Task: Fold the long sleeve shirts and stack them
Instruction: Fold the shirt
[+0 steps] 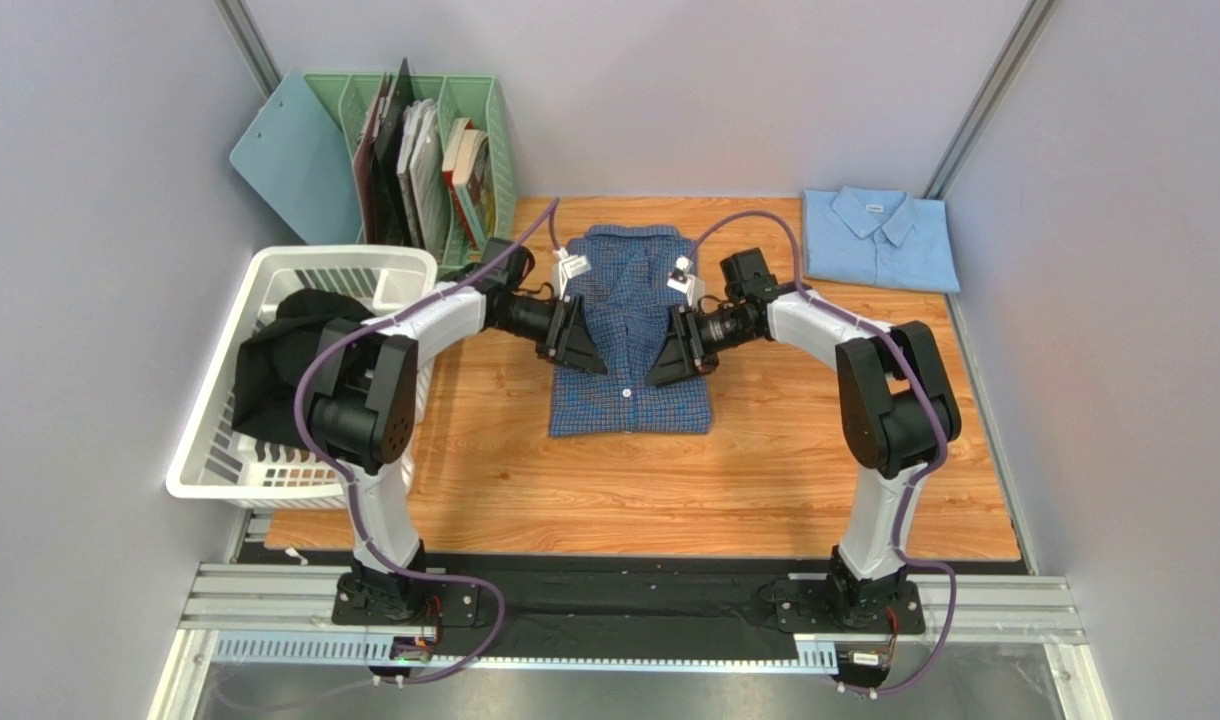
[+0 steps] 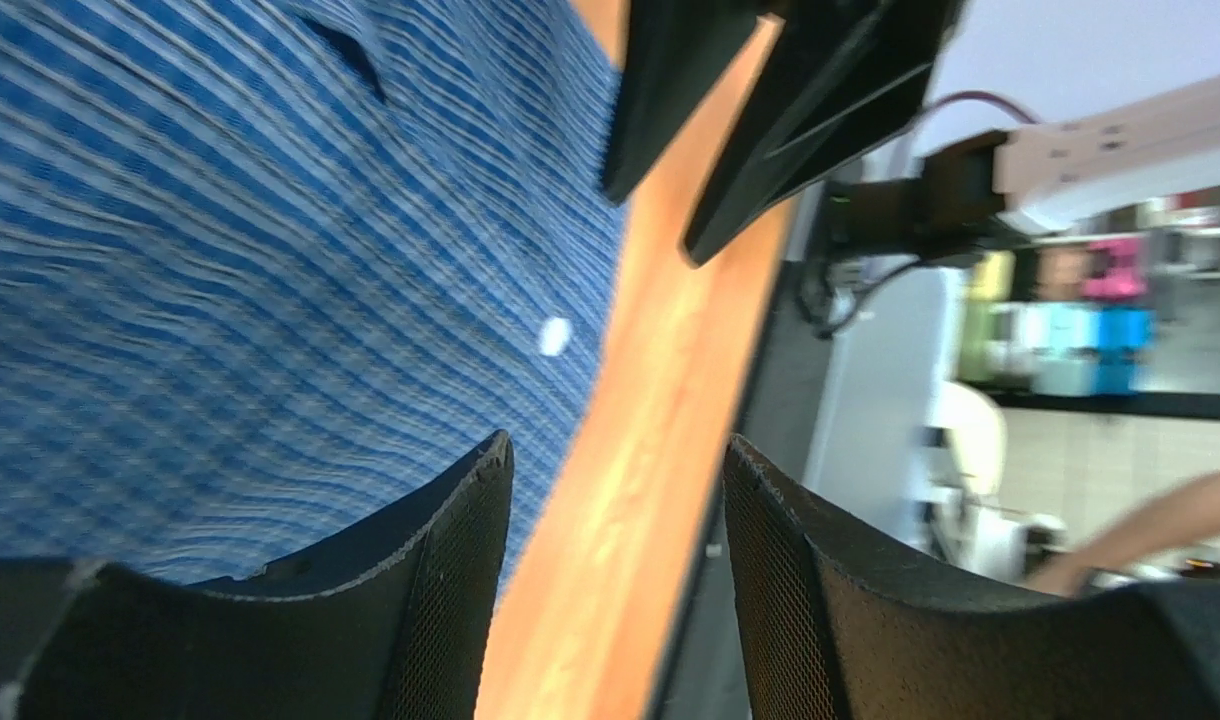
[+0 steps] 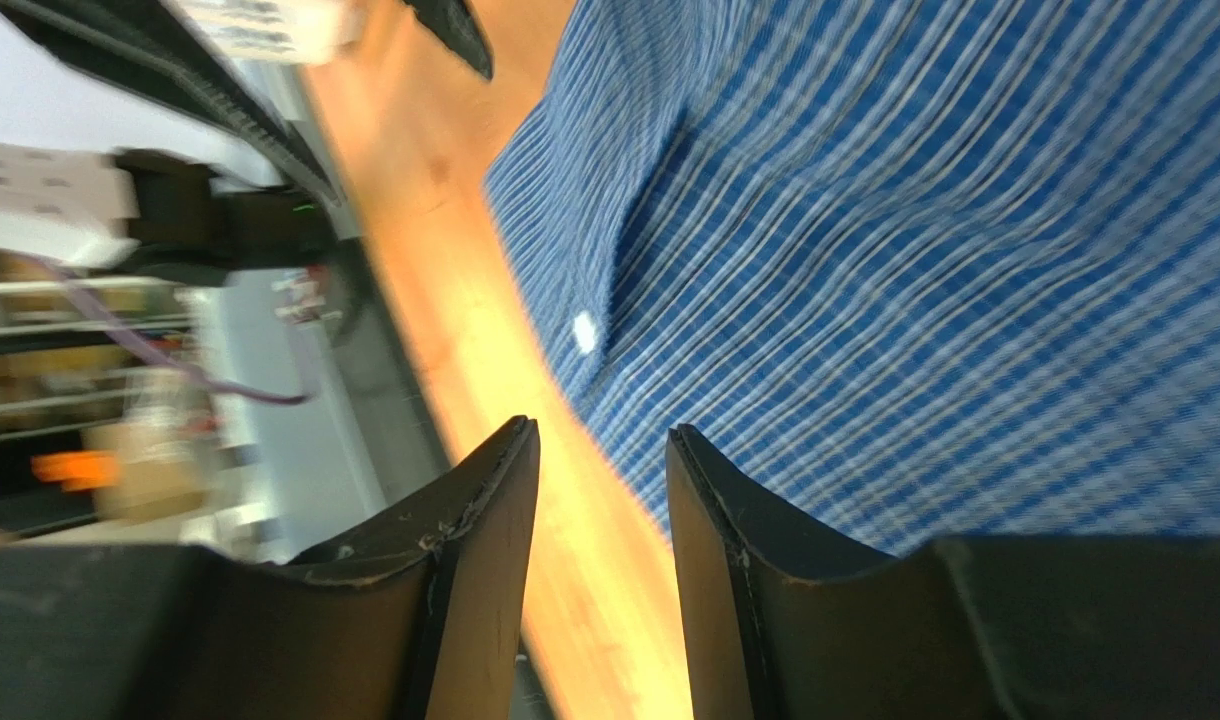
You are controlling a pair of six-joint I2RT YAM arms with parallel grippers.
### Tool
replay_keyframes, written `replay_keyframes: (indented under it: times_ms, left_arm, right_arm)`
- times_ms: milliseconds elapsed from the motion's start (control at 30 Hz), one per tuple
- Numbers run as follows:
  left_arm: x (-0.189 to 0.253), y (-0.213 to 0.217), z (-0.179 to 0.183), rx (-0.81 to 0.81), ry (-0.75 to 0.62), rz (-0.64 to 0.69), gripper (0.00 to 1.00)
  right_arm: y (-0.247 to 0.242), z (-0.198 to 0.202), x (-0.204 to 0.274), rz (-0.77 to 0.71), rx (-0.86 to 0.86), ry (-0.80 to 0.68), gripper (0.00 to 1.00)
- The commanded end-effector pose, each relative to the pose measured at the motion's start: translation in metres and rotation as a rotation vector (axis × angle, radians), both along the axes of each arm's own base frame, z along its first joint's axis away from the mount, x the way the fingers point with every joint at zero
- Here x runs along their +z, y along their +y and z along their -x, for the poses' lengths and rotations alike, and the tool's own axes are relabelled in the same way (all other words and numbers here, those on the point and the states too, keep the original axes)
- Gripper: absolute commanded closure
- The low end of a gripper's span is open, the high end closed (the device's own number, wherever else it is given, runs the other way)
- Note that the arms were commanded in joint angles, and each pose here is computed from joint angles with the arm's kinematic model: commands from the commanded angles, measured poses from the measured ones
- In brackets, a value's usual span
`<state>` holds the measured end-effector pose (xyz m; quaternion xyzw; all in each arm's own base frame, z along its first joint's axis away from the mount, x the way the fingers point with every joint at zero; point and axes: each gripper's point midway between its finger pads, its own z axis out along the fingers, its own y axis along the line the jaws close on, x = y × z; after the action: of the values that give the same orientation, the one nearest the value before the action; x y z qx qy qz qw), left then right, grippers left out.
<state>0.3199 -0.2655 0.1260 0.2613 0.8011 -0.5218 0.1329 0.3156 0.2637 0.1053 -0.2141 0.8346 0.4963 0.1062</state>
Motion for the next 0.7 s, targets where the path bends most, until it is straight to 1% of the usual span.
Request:
replay_keyframes:
  times_ms: [0,33,100,133,167,233,267,333,467,533,600,633,667]
  left_arm:
    - [0.024,-0.021,0.036,-0.045,0.168,0.159,0.4]
    - [0.01,-0.021,0.042,-0.043,0.213,0.145,0.4]
    - [-0.01,-0.018,0.043,-0.003,0.259,0.098,0.4]
    - [-0.028,-0.014,0.046,0.017,0.305,0.07,0.4]
    - [-0.046,-0.008,0.041,0.064,0.306,0.011,0.4]
    - [-0.075,0.003,0.042,0.103,0.371,-0.054,0.4]
    - [-0.089,0.008,0.04,0.131,0.38,-0.109,0.4]
    - [-0.104,0.016,0.045,0.153,0.435,-0.157,0.41]
    - [-0.104,0.017,0.051,0.133,0.393,-0.2,0.4]
    - [-0.104,0.015,0.063,0.105,0.4,-0.227,0.4]
    - [-0.103,0.016,0.075,0.082,0.409,-0.221,0.4]
    - [-0.093,0.015,0.078,0.064,0.371,-0.201,0.4]
    - [-0.082,0.013,0.081,0.043,0.352,-0.163,0.4]
  right_arm:
    - [0.021,0.018,0.027,-0.156,0.029,0.063,0.57]
    - [0.021,0.02,0.02,-0.153,0.028,0.083,0.58]
    - [0.015,0.029,-0.008,-0.115,0.011,0.151,0.58]
    - [0.01,0.029,-0.02,-0.09,-0.002,0.151,0.58]
    - [0.006,0.033,-0.035,-0.065,-0.013,0.181,0.58]
    - [-0.002,0.036,-0.061,-0.025,-0.036,0.25,0.58]
    - [-0.005,0.038,-0.07,-0.009,-0.047,0.274,0.58]
    - [-0.014,0.04,-0.09,0.032,-0.078,0.317,0.58]
    - [-0.024,0.049,-0.102,0.075,-0.11,0.371,0.58]
    - [-0.028,0.062,-0.106,0.091,-0.12,0.404,0.58]
    - [-0.031,0.069,-0.098,0.092,-0.106,0.376,0.58]
    - [-0.035,0.082,-0.094,0.103,-0.093,0.394,0.59]
    - [-0.036,0.081,-0.079,0.088,-0.064,0.318,0.58]
